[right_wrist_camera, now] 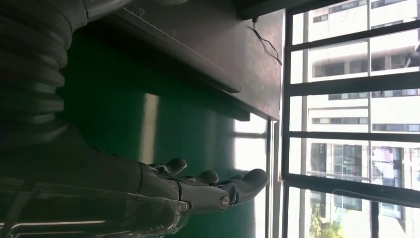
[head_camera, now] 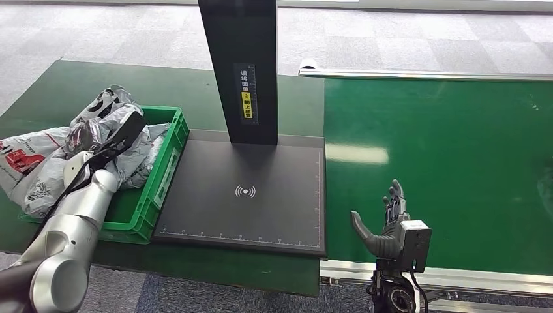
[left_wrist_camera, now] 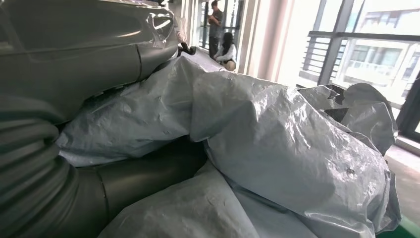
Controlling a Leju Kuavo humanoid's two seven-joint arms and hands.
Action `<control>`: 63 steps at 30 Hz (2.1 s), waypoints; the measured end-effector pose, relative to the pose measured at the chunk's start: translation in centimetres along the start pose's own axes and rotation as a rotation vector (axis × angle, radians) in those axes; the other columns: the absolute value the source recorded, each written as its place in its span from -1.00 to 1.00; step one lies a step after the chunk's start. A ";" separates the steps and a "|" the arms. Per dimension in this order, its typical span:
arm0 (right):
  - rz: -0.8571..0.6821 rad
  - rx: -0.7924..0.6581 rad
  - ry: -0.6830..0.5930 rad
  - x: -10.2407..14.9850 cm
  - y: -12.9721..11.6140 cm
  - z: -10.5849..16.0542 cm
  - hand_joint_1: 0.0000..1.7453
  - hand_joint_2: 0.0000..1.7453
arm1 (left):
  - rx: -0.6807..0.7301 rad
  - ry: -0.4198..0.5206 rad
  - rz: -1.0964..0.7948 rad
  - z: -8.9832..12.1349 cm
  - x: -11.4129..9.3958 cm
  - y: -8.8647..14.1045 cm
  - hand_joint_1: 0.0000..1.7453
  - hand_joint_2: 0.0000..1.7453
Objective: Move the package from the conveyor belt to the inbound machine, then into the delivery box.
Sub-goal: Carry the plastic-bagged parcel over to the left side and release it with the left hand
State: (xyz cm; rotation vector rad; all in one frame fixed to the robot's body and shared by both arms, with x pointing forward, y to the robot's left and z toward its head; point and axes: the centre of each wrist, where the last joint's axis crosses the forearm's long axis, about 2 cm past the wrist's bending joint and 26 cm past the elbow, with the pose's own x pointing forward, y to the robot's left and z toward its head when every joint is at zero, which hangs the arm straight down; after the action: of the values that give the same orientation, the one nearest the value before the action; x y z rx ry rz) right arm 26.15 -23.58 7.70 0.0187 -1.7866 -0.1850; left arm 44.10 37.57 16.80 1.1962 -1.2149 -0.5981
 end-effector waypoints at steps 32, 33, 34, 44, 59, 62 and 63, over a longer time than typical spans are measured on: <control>0.030 0.004 -0.002 0.0 0.1 0.1 -1.00 1.00 | 0.108 -0.199 0.024 2.9 5.6 -2.0 -1.00 1.00; 0.032 0.004 -0.003 0.0 0.1 0.1 -1.00 1.00 | 0.129 -0.205 0.036 3.0 5.6 -2.0 -1.00 1.00; 0.032 0.004 -0.005 0.0 0.1 0.1 -1.00 1.00 | 0.151 -0.211 0.050 3.1 5.7 -1.9 -1.00 1.00; 0.022 0.002 -0.022 -0.2 0.0 0.3 -1.00 1.00 | 0.422 -0.376 0.225 4.4 5.9 0.1 -1.00 1.00; 0.001 0.004 -0.032 -0.4 -0.1 0.7 -1.00 1.00 | 1.099 -0.479 0.299 8.0 2.8 10.2 -1.00 1.00; -0.011 0.003 -0.031 -0.5 -0.1 0.7 -1.00 1.00 | 1.156 -0.448 0.434 8.5 2.9 10.7 -1.00 1.00; -0.021 0.005 -0.031 -0.4 -0.1 0.7 -1.00 1.00 | 1.161 -0.442 0.501 8.7 3.2 10.5 -1.00 1.00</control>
State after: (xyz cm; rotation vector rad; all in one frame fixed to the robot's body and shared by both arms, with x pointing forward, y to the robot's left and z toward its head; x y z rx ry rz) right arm 25.60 -23.55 7.12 0.0389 -1.8187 -0.1966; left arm 34.66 35.00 26.76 1.6163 -2.2926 0.3364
